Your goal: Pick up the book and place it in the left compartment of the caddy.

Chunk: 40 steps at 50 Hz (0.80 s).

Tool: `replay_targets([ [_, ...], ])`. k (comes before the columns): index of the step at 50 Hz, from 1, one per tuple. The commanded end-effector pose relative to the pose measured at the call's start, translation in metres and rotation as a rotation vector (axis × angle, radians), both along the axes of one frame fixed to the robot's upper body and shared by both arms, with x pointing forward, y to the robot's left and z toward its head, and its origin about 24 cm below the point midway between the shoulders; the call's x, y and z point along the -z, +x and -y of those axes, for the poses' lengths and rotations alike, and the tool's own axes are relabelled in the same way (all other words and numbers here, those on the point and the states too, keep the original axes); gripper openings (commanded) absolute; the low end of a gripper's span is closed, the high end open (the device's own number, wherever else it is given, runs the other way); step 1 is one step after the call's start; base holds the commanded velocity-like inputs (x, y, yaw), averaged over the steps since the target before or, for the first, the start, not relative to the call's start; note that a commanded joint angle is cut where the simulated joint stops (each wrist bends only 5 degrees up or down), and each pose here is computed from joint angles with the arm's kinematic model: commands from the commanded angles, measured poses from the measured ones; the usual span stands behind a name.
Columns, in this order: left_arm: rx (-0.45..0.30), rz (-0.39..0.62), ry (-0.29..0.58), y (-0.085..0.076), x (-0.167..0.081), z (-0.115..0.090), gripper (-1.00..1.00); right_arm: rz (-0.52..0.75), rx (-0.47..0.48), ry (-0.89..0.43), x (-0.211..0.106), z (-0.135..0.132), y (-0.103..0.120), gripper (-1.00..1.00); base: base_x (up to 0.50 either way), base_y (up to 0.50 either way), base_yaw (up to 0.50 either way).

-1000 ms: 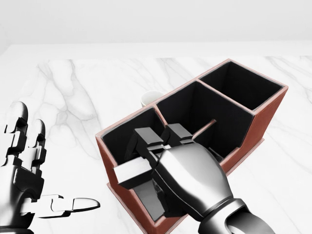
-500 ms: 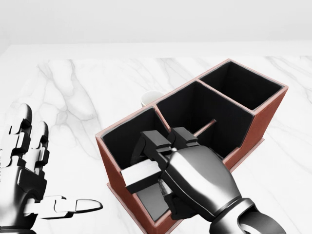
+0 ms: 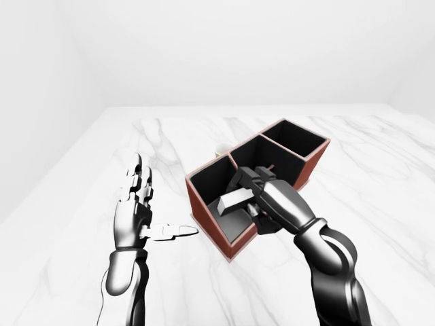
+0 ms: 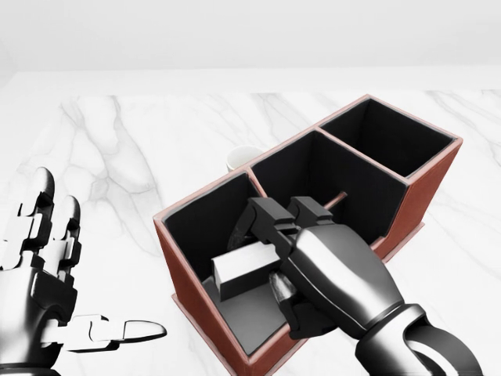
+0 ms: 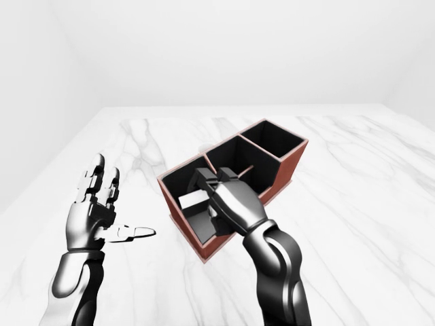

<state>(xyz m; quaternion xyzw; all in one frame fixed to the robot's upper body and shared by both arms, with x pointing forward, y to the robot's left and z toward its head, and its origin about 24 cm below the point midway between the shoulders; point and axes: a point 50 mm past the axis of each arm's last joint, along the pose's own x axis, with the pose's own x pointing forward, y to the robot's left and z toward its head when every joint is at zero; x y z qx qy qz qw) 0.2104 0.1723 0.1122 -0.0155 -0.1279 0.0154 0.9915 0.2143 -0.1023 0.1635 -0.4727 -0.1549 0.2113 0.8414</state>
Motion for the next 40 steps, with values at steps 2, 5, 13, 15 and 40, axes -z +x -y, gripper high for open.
replay_targets([
  [2,-0.001,-0.001,-0.001,0.001,0.0,-0.001,1.0,-0.056,-0.054,0.085,0.006,0.003,0.007,-1.0,0.0,0.0,0.0],
  [5,-0.001,0.001,-0.001,0.0,0.0,0.0,1.0,-0.066,-0.06,0.089,0.007,0.002,0.008,-1.0,0.0,0.0,0.0],
  [13,-0.002,0.004,-0.001,-0.001,-0.001,0.0,1.0,-0.06,-0.07,0.104,0.005,0.004,0.011,-1.0,0.0,0.0,0.0],
  [15,-0.002,0.003,-0.001,0.0,-0.001,0.0,1.0,-0.03,-0.064,0.095,-0.001,0.006,0.011,-1.0,0.0,0.0,0.0],
  [40,0.001,-0.004,0.001,0.001,0.001,0.001,1.0,-0.147,-0.056,0.154,0.021,0.014,0.021,-1.0,0.0,0.0,0.0],
])
